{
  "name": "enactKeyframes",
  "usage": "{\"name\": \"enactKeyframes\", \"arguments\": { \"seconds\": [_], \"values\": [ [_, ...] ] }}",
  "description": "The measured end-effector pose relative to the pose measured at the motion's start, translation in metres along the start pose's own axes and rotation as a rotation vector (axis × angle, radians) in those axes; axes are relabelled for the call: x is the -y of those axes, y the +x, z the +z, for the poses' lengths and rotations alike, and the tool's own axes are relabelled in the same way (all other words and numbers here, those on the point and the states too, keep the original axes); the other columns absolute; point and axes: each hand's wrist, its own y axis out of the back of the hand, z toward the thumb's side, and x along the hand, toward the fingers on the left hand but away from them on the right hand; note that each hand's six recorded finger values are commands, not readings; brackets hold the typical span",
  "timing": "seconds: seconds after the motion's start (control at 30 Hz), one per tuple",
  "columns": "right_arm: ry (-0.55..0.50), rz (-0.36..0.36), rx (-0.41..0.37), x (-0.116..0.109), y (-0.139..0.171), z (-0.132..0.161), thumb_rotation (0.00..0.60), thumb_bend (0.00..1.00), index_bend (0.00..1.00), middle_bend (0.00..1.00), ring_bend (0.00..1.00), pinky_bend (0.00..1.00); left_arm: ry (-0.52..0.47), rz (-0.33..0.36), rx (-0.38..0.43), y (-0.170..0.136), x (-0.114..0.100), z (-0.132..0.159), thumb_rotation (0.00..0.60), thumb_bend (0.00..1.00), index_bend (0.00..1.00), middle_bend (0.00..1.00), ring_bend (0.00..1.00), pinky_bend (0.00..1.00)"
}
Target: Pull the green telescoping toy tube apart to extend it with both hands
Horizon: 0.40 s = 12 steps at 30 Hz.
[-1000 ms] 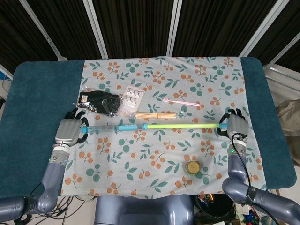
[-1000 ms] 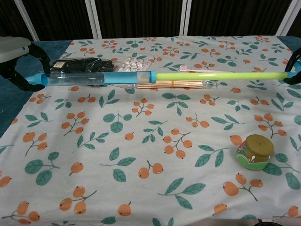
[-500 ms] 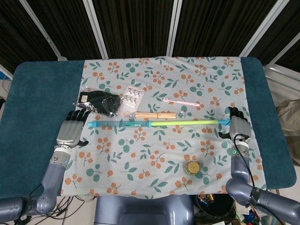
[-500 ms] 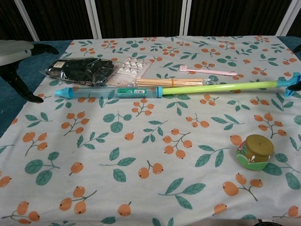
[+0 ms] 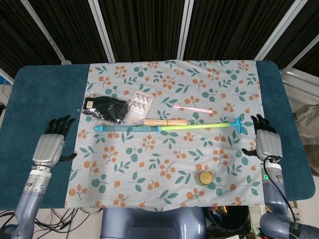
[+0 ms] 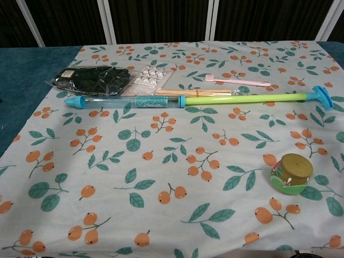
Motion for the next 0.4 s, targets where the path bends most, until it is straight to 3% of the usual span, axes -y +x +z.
{"name": "enactKeyframes", "arguments": {
  "seconds": [0.2, 0.4],
  "values": [
    [0.066, -0.095, -0.076, -0.022, 0.052, -0.039, 0.600, 0.00, 0.00, 0.00, 0.00, 0.16, -0.002, 0.109, -0.062, -0.065, -0.016, -0.060, 0.600, 0.09, 0.02, 0.00, 0.00, 0.00],
    [0.105, -0.157, -0.089, -0.035, 0.107, -0.084, 0.600, 0.00, 0.00, 0.00, 0.00, 0.16, 0.035, 0.151, -0.103, -0.109, -0.019, -0.099, 0.600, 0.09, 0.02, 0.00, 0.00, 0.00]
  ]
}}
